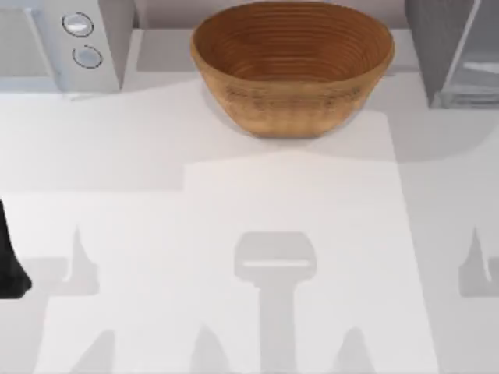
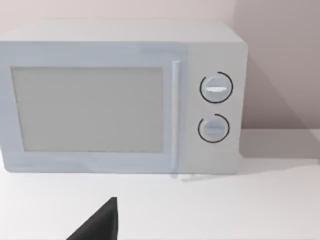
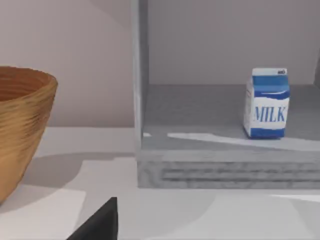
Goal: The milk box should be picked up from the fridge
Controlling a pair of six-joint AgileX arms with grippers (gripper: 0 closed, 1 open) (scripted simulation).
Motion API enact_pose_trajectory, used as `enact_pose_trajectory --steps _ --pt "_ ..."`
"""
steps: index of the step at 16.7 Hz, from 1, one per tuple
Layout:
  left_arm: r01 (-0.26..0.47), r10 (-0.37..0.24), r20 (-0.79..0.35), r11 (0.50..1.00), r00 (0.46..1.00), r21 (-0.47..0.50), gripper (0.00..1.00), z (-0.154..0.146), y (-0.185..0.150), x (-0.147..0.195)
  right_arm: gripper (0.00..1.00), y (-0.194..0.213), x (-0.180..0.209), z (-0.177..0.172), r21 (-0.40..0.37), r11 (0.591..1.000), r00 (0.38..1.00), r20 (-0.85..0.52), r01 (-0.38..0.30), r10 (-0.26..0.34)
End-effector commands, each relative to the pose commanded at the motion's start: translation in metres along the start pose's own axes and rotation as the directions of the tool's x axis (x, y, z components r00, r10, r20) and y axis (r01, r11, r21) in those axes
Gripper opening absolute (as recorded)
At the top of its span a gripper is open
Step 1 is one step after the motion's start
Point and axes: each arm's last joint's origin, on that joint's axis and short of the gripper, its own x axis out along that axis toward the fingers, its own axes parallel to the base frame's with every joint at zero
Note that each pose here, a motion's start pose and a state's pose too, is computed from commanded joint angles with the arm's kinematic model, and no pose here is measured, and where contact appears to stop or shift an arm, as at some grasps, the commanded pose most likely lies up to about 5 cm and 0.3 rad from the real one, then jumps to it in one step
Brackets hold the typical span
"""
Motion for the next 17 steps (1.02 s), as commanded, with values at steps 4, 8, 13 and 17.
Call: enact_pose_trajectory --steps 4,8,13,17 --pt "0.0 0.0 0.0 1.0 1.0 0.0 1.0 0.0 0.0 0.0 1.0 -0.001 0.001 0.003 -0.001 1.0 1.0 0.007 -0.002 0.002" --pt "0.0 0.0 0.0 1.0 1.0 0.0 1.0 0.0 0.0 0.0 1.0 -0.006 0.013 0.015 -0.007 1.0 0.999 0.039 -0.003 0.003" --pt "0.0 0.0 0.0 1.0 1.0 0.0 1.0 0.0 0.0 0.0 1.0 -0.024 0.045 0.021 -0.014 1.0 0.999 0.039 0.0 0.0" --pt "0.0 0.0 0.0 1.0 1.0 0.0 1.0 0.0 0.0 0.0 1.0 -0.048 0.073 0.003 0.0 1.0 1.0 -0.009 0.001 -0.001"
